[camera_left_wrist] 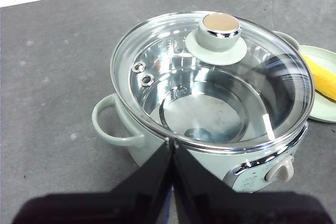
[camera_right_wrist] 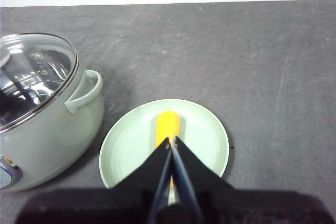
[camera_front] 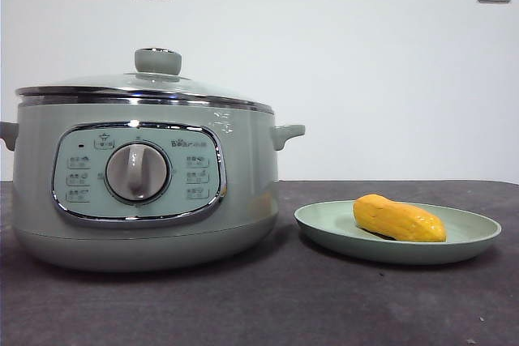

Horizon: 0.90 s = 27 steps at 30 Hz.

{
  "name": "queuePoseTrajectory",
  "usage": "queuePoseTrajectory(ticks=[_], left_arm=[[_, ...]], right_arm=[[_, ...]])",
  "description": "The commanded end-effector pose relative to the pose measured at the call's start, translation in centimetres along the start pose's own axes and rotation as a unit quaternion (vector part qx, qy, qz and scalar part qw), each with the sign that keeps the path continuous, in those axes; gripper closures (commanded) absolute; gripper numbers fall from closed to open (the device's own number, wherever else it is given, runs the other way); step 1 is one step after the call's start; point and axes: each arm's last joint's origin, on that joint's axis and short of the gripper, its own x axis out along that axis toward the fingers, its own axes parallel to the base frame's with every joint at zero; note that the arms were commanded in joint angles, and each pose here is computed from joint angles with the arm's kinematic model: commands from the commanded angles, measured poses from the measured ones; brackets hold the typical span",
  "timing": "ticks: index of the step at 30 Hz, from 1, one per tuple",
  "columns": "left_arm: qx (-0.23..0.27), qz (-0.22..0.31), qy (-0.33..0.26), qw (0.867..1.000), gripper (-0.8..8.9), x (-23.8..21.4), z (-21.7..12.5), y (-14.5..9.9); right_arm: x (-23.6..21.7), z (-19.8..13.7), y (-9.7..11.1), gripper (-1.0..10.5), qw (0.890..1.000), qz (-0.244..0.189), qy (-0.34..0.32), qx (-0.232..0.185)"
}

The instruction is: Take the corn out from the steamer,put the corn on the plate,close the lid

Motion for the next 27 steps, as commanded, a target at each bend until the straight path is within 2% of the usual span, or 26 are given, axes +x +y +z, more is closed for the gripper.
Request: queuePoseTrajectory(ticks=[1, 4, 7, 10, 12, 15, 19, 27], left_arm=[[-0.003, 0.002, -0.001, 1.0, 8.17, 0.1, -0.1, 0.0], [0.014, 0.003, 0.0, 1.0, 8.17, -0.1, -0.2, 0.0], [0.01, 0.026, -0.028, 0.999, 8.17, -1.1, -0.2, 0.5], [0.013, 0.05, -0.092, 0.994, 8.17, -1.9, -0.3, 1.0], [0.012, 0.073, -0.145, 0.987, 8.17, -1.8, -0.8, 1.4], [-0.005, 0.117, -0.194, 0.974, 8.17, -0.5, -2.7, 2.2], [-0.012, 0.12, -0.202, 0.972, 8.17, 2.2, -6.2, 3.0], [-0.051, 0.135, -0.152, 0.978, 8.17, 5.8, -11.9, 4.2]], right_arm=[[0.1, -0.2, 0.0, 9.5, 1.0, -0.002, 0.001, 0.006], [0.1, -0.2, 0.0, 9.4, 1.0, -0.001, 0.001, 0.006], [0.1, -0.2, 0.0, 9.4, 1.0, -0.001, 0.001, 0.006], [0.1, -0.2, 0.0, 9.4, 1.0, -0.002, 0.002, 0.006], [0.1, -0.2, 0.0, 9.5, 1.0, -0.002, 0.001, 0.006], [0.1, -0.2, 0.0, 9.4, 1.0, -0.001, 0.002, 0.006], [0.1, -0.2, 0.0, 9.5, 1.0, -0.001, 0.002, 0.006], [0.1, -0.2, 0.0, 9.5, 1.0, -0.002, 0.001, 0.006]])
